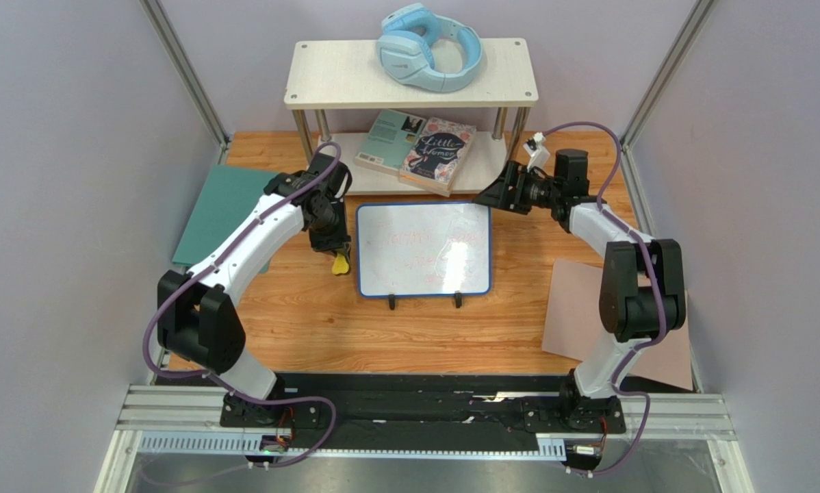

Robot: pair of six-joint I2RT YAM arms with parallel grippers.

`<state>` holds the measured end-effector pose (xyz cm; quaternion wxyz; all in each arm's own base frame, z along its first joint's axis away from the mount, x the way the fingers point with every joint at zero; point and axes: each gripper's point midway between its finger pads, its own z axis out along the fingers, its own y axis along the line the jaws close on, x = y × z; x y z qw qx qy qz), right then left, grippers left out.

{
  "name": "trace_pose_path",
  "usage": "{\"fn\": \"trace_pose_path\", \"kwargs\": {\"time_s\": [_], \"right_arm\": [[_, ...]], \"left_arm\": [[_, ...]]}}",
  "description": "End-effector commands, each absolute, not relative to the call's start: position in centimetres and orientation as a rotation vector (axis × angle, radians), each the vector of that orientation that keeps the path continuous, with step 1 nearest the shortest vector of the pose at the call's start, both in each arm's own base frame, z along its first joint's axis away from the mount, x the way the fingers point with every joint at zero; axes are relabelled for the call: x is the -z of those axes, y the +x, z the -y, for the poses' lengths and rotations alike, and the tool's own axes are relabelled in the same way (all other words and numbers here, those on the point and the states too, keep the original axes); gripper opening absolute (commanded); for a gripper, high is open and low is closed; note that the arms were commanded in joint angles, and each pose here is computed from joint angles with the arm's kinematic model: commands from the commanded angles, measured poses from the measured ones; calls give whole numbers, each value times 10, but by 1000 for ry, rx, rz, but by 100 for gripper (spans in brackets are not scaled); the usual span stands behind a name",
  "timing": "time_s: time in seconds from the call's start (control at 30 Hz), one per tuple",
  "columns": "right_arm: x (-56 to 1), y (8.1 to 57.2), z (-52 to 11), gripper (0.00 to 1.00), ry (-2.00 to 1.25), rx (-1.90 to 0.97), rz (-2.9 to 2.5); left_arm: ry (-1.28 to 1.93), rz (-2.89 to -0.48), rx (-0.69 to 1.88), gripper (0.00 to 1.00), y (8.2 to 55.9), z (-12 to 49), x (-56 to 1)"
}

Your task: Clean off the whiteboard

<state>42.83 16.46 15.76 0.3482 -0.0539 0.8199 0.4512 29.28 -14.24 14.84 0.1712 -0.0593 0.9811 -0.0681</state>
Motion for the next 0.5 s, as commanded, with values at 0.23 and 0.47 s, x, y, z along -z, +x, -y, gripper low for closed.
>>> {"fn": "trace_pose_path", "kwargs": {"time_s": [0.23,0.47], "right_arm": [[-164,425,-182,77,-271,-1291,-2028],[-151,414,-188,74,-300,-1304,-2060]], "left_arm": [[-110,-2806,190,0,315,161,-147],[-83,-2746,191,0,333,171,-157]]}}
